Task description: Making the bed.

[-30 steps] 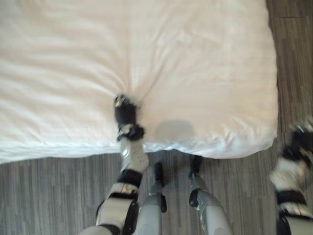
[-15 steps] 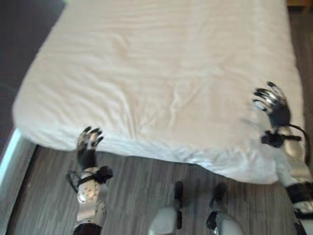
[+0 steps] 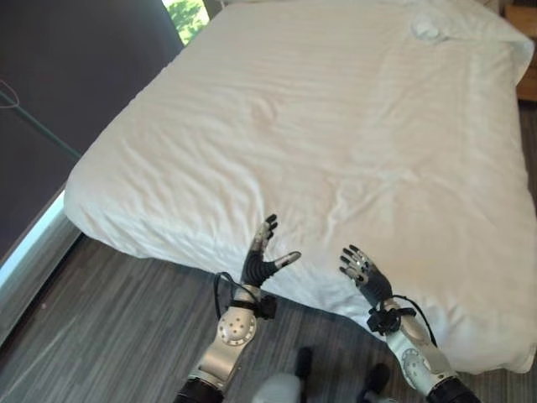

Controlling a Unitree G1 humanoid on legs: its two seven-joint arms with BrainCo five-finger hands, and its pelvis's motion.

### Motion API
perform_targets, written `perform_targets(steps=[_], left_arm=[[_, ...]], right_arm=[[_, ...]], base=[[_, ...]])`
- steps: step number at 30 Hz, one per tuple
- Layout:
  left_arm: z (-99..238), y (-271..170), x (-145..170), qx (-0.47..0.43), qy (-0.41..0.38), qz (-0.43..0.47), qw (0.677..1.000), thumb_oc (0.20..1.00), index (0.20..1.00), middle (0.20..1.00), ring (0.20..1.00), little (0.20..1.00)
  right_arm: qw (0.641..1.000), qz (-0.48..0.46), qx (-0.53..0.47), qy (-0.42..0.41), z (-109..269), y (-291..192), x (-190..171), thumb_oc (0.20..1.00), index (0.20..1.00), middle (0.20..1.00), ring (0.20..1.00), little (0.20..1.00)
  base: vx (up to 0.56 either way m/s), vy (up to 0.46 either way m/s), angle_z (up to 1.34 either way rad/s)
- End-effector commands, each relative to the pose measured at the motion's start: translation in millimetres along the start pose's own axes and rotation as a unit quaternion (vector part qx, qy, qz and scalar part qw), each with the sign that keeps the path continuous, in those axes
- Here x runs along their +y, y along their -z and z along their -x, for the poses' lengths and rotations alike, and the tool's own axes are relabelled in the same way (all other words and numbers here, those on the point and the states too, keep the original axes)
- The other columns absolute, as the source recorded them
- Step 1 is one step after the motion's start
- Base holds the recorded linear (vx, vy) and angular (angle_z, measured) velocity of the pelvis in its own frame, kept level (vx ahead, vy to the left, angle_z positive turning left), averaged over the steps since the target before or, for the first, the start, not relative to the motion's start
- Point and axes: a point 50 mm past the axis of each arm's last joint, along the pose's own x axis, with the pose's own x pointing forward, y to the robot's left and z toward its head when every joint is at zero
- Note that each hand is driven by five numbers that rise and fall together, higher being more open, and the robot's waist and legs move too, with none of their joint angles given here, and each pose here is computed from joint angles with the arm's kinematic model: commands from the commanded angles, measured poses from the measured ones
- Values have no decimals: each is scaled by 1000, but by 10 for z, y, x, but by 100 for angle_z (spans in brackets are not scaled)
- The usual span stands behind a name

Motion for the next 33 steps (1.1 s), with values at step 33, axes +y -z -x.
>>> perform_targets(steps=[33], left_arm=[[-380, 106, -254, 33, -56, 67, 996, 1000, 1000, 1000, 1000, 1000]], right_arm=[[931, 320, -117, 132, -202, -554, -231, 1000, 1000, 1000, 1000, 1000]], base=[[5, 0, -15]])
